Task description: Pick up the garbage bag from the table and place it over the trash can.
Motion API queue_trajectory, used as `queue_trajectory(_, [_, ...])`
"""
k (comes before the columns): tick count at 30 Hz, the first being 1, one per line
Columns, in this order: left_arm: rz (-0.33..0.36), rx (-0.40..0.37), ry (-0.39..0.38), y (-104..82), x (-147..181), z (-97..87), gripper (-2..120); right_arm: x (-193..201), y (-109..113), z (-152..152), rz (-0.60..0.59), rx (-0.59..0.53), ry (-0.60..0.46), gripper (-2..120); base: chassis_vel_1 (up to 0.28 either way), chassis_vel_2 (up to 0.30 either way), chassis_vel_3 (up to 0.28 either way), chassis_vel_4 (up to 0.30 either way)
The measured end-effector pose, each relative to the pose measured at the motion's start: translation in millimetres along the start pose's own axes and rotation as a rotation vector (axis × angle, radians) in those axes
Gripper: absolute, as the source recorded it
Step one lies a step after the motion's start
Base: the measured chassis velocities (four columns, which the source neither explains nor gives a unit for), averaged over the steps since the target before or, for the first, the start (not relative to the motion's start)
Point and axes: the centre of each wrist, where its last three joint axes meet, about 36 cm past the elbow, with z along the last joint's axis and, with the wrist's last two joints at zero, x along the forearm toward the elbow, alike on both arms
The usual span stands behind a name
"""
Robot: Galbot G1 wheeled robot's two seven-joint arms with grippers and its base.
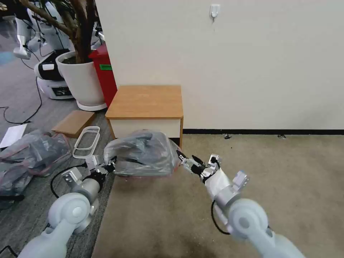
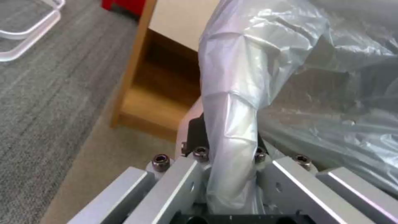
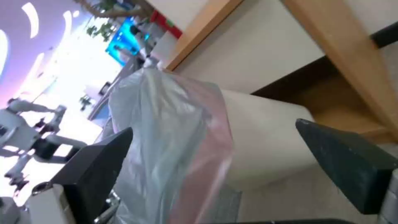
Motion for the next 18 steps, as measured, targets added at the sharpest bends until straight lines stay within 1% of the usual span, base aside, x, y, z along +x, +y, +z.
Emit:
queue_trajectory(1, [0.000, 0.000, 0.000, 0.0, 0.0, 0.0, 2, 0.0, 0.0, 0.0, 0.000, 0.000, 0.000, 100, 0.000, 0.000, 0.000, 0.000])
queue_trajectory(3, [0.021, -0.011, -0.003, 2.7, 1.4, -1.5, 2, -2.6, -14.1, -5.7, -0.028, 0.013, 0.026, 100, 0.000, 0.000, 0.000, 0.000])
queue_trajectory(4, [0.021, -0.011, -0.003, 2.7, 1.4, -1.5, 2, -2.6, -14.1, -5.7, -0.028, 0.013, 0.026, 100, 0.000, 0.000, 0.000, 0.000])
queue_trajectory(7, [0.037, -0.019, -0.005, 4.3, 2.7, -1.5, 2, -6.0, -24.8, -11.4, -0.047, 0.027, 0.047, 100, 0.000, 0.000, 0.000, 0.000])
queue_trajectory(8, [0.040, -0.027, -0.010, 4.6, 3.9, -1.9, 2, -7.6, -31.3, -15.3, -0.077, 0.031, 0.062, 99, 0.000, 0.000, 0.000, 0.000])
queue_trajectory(13, [0.038, -0.031, -0.020, 4.9, 6.6, -1.7, 2, -10.1, -38.0, -17.4, -0.133, 0.035, 0.089, 98, 0.000, 0.000, 0.000, 0.000])
queue_trajectory(18, [0.044, -0.032, -0.028, 2.3, 11.0, -2.3, 2, -18.5, -40.4, -15.2, -0.192, 0.032, 0.121, 92, 0.000, 0.000, 0.000, 0.000])
